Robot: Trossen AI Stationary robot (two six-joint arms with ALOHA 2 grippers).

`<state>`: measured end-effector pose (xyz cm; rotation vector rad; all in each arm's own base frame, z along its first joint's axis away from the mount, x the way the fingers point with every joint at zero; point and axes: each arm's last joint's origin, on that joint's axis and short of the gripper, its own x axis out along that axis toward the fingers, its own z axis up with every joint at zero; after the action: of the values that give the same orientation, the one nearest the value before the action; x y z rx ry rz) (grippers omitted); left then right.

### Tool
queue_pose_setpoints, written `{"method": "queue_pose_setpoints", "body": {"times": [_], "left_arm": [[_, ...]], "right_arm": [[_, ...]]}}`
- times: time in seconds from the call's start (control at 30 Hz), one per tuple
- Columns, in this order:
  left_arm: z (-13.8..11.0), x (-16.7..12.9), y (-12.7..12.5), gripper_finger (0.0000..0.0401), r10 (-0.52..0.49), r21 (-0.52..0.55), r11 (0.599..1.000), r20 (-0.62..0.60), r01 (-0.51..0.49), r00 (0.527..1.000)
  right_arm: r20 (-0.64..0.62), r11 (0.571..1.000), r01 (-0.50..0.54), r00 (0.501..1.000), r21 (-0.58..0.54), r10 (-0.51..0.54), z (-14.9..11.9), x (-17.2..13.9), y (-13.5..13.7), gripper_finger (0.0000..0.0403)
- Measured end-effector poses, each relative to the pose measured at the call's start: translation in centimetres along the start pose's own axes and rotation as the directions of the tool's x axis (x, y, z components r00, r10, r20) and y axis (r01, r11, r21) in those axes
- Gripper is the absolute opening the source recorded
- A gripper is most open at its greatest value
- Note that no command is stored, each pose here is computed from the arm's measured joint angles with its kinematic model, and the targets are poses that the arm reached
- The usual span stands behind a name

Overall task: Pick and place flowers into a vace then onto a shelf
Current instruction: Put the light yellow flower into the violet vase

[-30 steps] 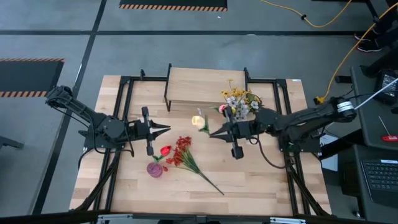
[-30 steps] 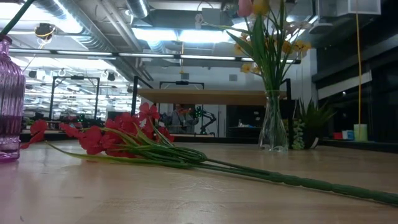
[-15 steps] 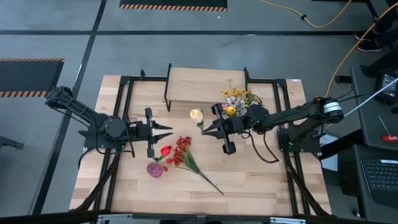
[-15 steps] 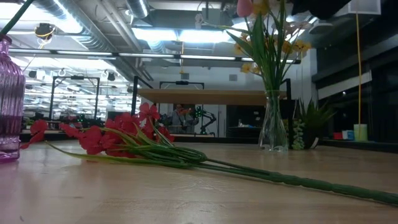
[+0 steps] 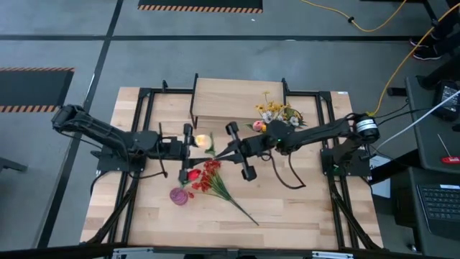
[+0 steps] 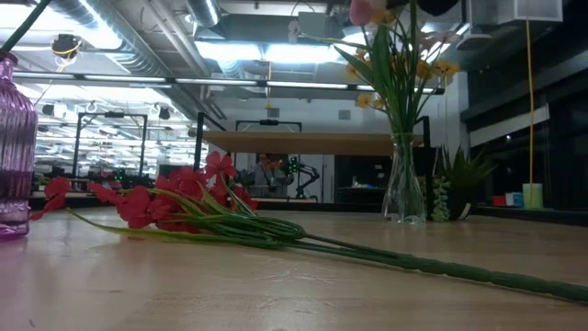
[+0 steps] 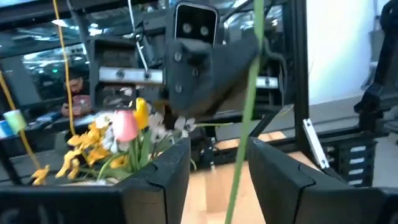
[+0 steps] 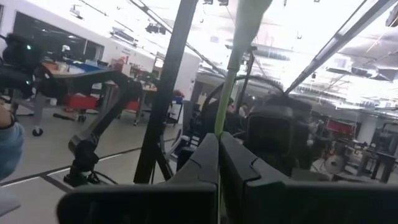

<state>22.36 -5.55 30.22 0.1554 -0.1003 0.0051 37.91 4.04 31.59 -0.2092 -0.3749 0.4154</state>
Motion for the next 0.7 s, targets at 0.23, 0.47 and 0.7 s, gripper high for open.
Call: {"method": "queue_pose_setpoints", "body": {"times": [0.23, 0.47, 0.7], "left_arm": [[-0.4, 0.4, 0.2, 0.0151, -0.068, -0.035, 0.997, 0.002, 0.068, 0.998], [-0.4, 0.4, 0.2, 0.015, -0.071, -0.036, 0.997, 0.0, 0.071, 0.997], [-0.3, 0.5, 0.6, 0.0146, -0.049, -0.011, 0.999, 0.008, 0.05, 0.999]], "right_arm": [[-0.004, 1.0, -0.019, 1.0, -0.006, 0.019, -0.2, 0.8, -0.7, 0.0], [0.016, 0.999, -0.001, 1.0, -0.048, 0.002, -0.1, 0.6, -1.2, 0.0], [0.026, 0.997, 0.006, 1.0, -0.072, -0.004, 0.0, 0.6, -1.4, 0.0]]}}
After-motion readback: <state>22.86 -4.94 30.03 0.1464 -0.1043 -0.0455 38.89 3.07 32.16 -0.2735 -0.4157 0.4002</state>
